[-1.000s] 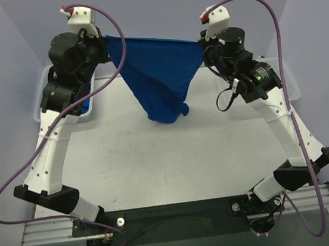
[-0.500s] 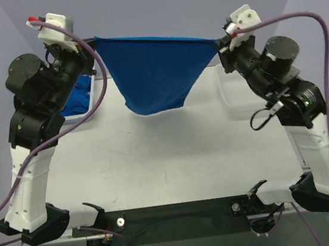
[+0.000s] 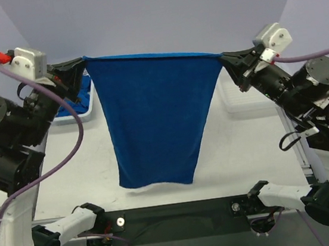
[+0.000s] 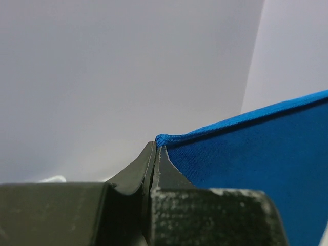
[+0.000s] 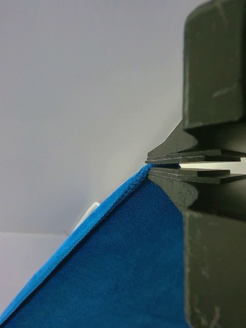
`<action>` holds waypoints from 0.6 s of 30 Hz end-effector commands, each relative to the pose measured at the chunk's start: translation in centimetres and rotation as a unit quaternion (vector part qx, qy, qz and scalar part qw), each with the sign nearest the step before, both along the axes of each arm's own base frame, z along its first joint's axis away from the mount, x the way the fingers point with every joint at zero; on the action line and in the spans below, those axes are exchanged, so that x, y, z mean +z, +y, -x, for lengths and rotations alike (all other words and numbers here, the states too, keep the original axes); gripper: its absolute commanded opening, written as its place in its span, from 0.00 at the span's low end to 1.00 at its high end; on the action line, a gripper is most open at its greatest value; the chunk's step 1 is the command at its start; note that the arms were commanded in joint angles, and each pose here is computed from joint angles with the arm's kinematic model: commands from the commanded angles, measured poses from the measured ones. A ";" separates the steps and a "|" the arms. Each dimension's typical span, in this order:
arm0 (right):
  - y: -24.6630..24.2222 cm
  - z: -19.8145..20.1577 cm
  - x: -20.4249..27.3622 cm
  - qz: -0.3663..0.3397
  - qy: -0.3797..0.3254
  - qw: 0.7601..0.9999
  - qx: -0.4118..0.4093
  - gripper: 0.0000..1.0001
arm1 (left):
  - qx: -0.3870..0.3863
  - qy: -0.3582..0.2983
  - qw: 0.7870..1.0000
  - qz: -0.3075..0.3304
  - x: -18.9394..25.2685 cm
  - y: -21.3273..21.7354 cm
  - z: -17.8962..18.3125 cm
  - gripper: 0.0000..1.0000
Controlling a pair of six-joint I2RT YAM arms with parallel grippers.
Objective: Fold and stack the towels
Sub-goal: Flatten out the crumpled towel
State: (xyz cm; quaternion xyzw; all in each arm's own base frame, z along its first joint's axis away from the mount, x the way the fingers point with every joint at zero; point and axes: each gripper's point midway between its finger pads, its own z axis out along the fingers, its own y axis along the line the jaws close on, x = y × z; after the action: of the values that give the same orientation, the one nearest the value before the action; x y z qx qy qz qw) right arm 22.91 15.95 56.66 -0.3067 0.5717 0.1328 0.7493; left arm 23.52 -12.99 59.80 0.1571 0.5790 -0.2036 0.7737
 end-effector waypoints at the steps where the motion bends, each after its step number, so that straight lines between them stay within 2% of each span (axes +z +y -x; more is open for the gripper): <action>1: -2.4 -4.4 -1.6 0.008 0.027 0.992 -0.119 0.00 | 0.154 0.047 0.987 0.010 -2.8 3.8 -5.6 0.00; 4: -2.7 -7.9 -4.3 0.019 0.067 0.984 -0.164 0.00 | 0.199 0.111 0.974 0.003 -7.5 3.7 -10.2 0.00; 6: -2.9 -11.8 -8.0 0.035 0.115 0.974 -0.194 0.00 | 0.226 0.165 0.960 -0.013 -12.6 3.5 -13.8 0.00; 10: -3.0 -18.5 -14.6 0.044 0.194 0.954 -0.225 0.00 | 0.267 0.222 0.938 -0.002 -19.5 5.3 -20.5 0.00; 11: -2.7 -20.6 -17.2 0.049 0.219 0.947 -0.231 0.00 | 0.267 0.248 0.931 -0.011 -22.3 4.9 -22.6 0.00; 13: -3.0 -23.2 -18.9 0.045 0.227 0.942 -0.243 0.00 | 0.248 0.262 0.933 -0.007 -23.7 4.0 -25.0 0.00; 14: -2.6 -24.9 -21.1 0.058 0.241 0.937 -0.244 0.00 | 0.243 0.285 0.927 -0.019 -26.4 3.2 -26.9 0.00; 16: -2.6 -26.9 -22.2 0.063 0.240 0.936 -0.249 0.00 | 0.227 0.288 0.930 -0.019 -27.1 2.2 -28.7 0.00; 18: -2.6 -28.9 -25.0 0.078 0.255 0.930 -0.255 0.00 | 0.225 0.308 0.924 -0.032 -30.0 1.6 -30.6 0.00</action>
State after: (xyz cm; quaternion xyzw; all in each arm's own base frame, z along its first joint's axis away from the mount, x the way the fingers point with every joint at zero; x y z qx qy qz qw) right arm 49.14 16.92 27.96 -0.2177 0.8353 0.0175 0.5046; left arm 51.09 -13.48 25.85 0.0124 0.8512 -0.0606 0.5212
